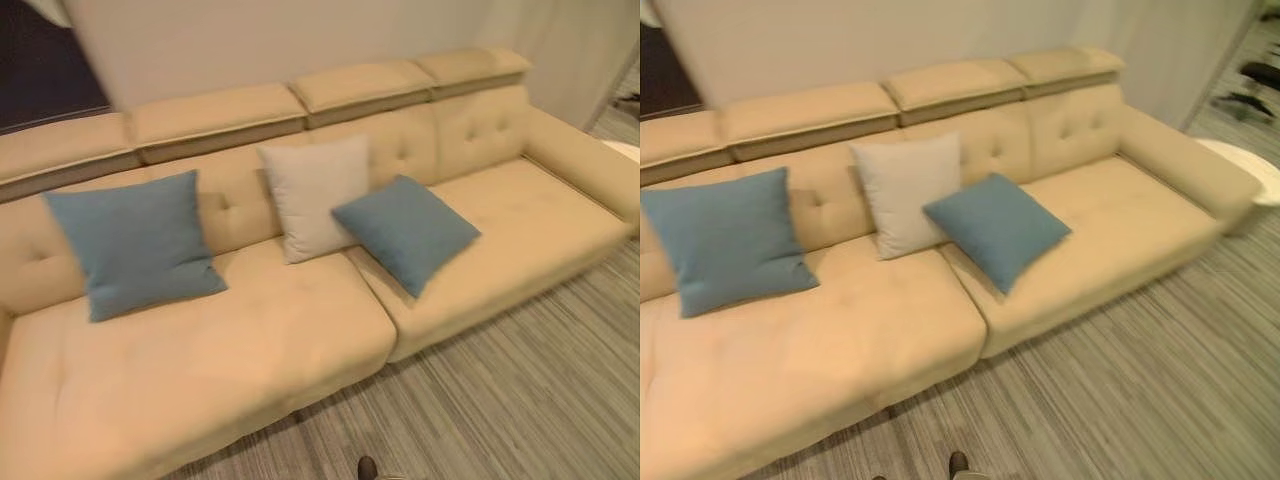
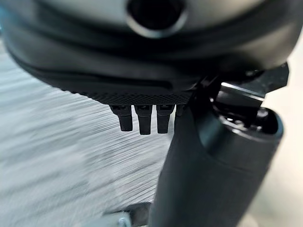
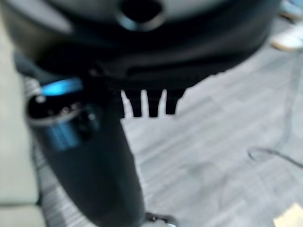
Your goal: Pick up all the scattered cushions and arrange them neatly on the sofa.
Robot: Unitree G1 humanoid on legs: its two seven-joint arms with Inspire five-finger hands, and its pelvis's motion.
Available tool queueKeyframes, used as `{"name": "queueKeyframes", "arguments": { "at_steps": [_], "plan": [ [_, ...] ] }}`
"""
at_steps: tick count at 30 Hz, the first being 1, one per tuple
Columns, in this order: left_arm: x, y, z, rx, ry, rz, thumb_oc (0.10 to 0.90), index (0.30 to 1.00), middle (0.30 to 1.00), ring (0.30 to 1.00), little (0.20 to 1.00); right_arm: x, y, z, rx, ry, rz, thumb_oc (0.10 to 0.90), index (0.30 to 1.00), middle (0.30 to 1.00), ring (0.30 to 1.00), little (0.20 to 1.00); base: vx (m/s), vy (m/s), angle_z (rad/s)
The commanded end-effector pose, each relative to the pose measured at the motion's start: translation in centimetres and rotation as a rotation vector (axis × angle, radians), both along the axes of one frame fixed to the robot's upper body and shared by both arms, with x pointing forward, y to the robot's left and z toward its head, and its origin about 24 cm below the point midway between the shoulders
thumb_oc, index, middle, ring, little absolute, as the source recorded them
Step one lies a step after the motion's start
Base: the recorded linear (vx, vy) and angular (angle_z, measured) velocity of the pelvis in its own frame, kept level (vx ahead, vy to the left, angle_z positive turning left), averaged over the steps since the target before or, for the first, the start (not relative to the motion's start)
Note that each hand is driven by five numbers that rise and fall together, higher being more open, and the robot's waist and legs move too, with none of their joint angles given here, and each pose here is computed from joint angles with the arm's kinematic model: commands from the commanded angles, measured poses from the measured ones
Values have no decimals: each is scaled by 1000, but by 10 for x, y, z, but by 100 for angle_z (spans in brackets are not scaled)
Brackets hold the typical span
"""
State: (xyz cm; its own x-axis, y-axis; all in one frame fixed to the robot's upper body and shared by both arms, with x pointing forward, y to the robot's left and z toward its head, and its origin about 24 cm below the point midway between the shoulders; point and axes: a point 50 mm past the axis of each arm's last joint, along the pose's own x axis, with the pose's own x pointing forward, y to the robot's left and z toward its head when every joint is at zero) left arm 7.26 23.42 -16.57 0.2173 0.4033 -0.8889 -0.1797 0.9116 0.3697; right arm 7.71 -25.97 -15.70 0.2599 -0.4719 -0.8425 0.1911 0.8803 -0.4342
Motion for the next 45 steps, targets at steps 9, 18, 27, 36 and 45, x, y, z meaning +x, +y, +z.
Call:
{"name": "queueKeyframes", "arguments": {
  "at_steps": [9, 18, 27, 36, 45],
  "plan": [
    [23, 10, 8, 107, -29, -303, 800, 900, 900, 900, 900, -22, -42, 12, -135, 53, -50, 800, 900, 900, 900, 900, 11, -241, -79],
    [34, -13, 6, 60, -70, -313, 800, 900, 900, 900, 900, -29, -43, 11, -132, 26, -147, 800, 900, 900, 900, 900, 34, -351, -49],
    [7, -16, -2, -20, 12, -276, 800, 900, 900, 900, 900, -11, -37, 11, -67, -40, -146, 800, 900, 900, 900, 900, 316, -105, -36],
    [-1, 3, 0, -14, 7, -119, 800, 900, 900, 900, 900, -1, -29, 10, -36, -65, -88, 800, 900, 900, 900, 900, 288, 53, -22],
    [12, -4, 1, -58, -52, -51, 800, 900, 900, 900, 900, -15, -28, 7, -19, -18, -150, 800, 900, 900, 900, 900, 311, -177, 77]
  ]
}}
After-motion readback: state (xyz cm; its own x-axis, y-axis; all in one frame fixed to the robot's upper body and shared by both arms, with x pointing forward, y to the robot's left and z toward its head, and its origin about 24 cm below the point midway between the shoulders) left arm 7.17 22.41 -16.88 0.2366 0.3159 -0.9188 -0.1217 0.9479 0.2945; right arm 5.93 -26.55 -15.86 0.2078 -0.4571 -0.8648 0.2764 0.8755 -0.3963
